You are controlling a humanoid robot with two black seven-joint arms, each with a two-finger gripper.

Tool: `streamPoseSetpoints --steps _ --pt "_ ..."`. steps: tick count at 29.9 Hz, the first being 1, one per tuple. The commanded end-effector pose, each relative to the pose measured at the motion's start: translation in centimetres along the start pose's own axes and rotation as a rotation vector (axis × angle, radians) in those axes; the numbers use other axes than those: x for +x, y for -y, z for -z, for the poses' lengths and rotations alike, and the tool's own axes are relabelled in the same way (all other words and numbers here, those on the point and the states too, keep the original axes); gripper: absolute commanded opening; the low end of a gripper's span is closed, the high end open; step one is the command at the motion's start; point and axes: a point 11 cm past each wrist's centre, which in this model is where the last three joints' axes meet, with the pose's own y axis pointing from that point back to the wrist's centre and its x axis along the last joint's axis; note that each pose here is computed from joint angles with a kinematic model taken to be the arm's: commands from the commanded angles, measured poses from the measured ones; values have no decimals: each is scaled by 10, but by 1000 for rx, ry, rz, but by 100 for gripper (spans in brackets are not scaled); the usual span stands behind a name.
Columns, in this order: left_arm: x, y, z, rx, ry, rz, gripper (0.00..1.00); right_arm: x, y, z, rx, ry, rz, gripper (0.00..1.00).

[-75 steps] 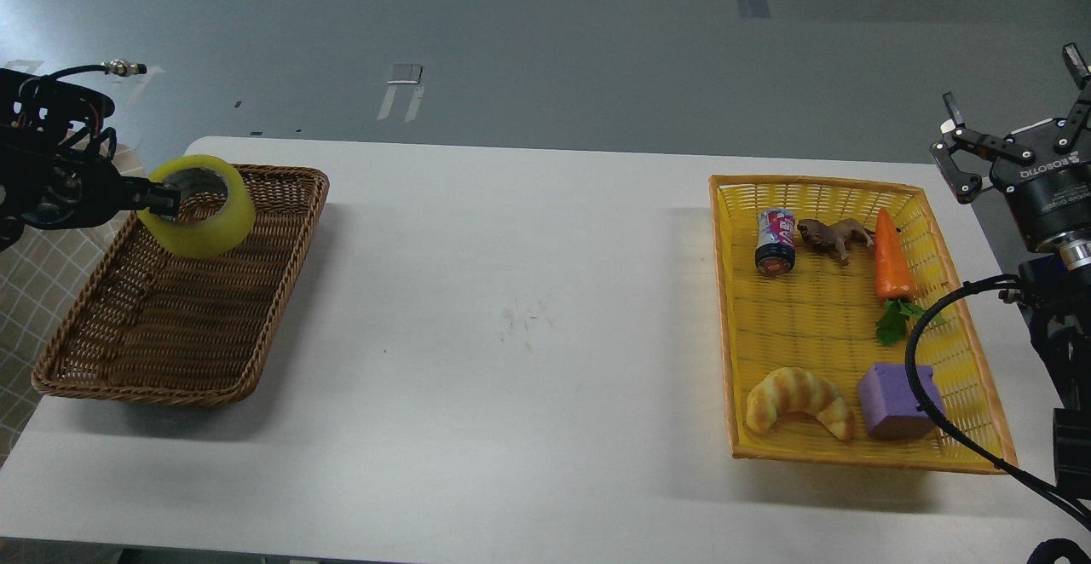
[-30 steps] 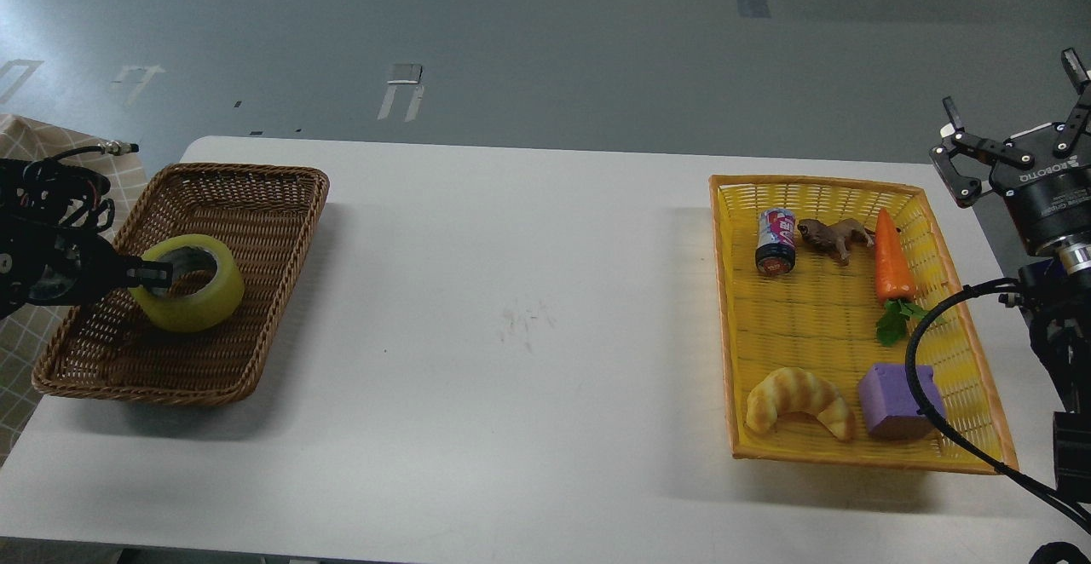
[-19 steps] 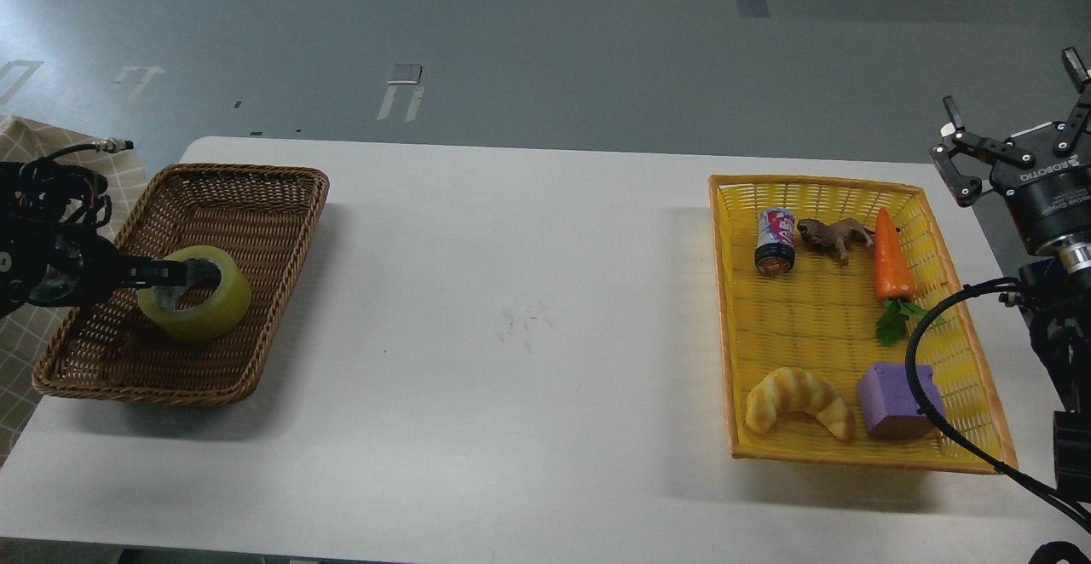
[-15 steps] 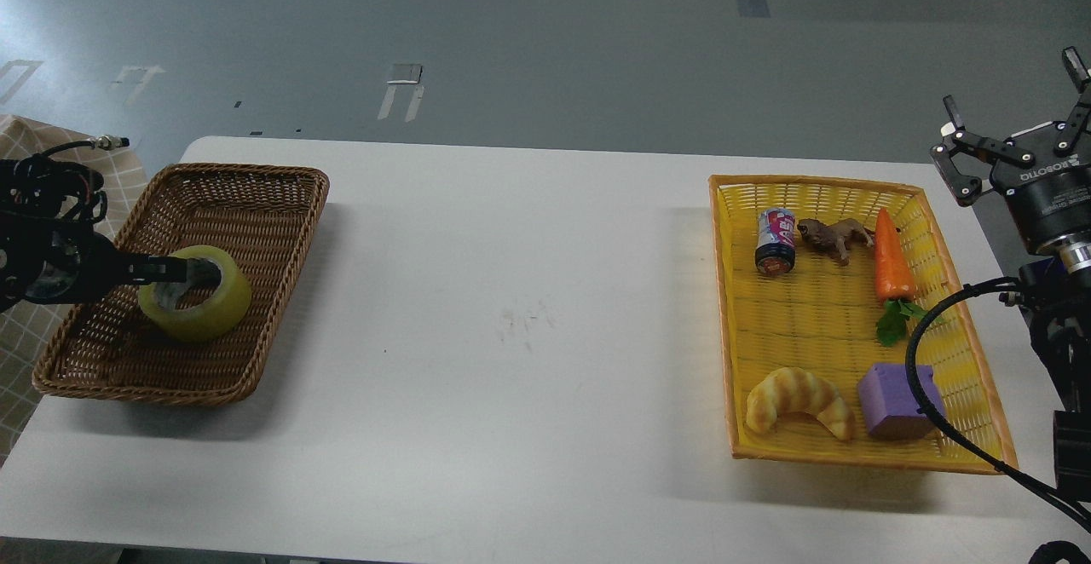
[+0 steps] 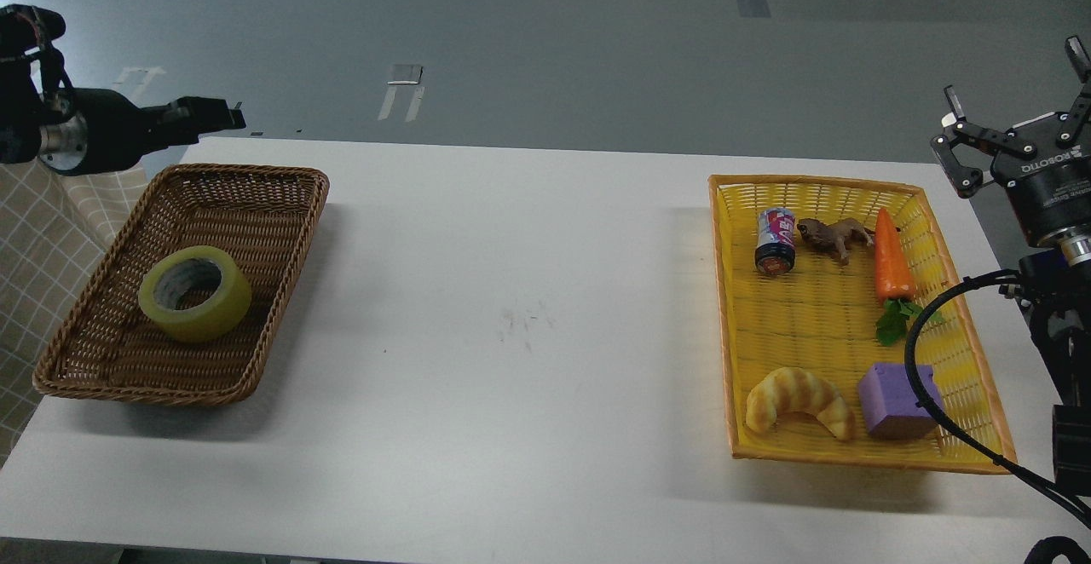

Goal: Place and transfer tape with both arms

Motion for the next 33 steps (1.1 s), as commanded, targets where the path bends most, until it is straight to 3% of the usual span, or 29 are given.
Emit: streamPoseSetpoints --steps 1,6,17,27,33 --pt "8 8 -33 -161 -180 -34 84 -10 10 6 3 -21 27 100" --pt "16 17 -71 -352 -358 -59 96 -24 23 14 17 -32 68 100" --pt "23 28 -131 -660 -627 -59 98 -78 70 28 -14 -114 199 100" --pt "12 37 -134 -832 -857 -62 98 -106 107 -8 -147 -140 255 100" --pt "-22 61 -133 -879 -1004 -15 98 -118 120 -38 -192 -99 277 100"
